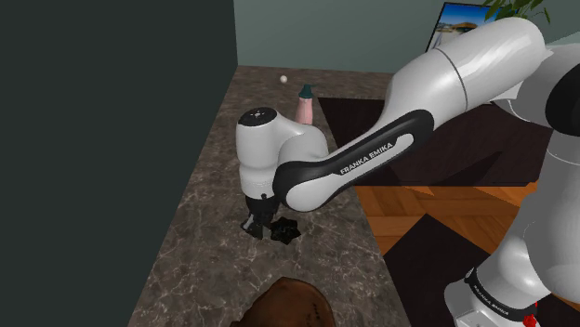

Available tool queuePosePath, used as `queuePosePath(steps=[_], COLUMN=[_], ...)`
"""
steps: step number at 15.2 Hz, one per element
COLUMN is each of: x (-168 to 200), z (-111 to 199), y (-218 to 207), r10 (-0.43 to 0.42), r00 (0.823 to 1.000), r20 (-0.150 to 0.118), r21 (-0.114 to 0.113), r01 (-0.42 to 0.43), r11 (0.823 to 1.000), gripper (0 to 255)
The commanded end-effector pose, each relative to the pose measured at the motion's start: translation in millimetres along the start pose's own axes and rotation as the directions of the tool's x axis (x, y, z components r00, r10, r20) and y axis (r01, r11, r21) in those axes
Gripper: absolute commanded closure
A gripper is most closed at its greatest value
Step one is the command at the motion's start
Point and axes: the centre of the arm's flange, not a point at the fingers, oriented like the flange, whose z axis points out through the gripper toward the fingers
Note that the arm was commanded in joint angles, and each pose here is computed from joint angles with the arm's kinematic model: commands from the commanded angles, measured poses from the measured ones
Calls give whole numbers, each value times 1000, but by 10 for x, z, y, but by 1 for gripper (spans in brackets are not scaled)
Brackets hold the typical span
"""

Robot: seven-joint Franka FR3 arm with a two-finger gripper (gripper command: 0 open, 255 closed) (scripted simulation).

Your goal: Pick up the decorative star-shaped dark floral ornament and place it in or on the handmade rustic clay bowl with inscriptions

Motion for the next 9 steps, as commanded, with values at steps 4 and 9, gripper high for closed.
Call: queuePosePath(steps=[4, 9], x=[-391, -639], z=[37, 156], y=[251, 378], r10=[127, 201], r00=[991, 979], r20=[27, 41], r21=[-30, -50], r01=[-127, -199], r11=[991, 979], gripper=[0, 0])
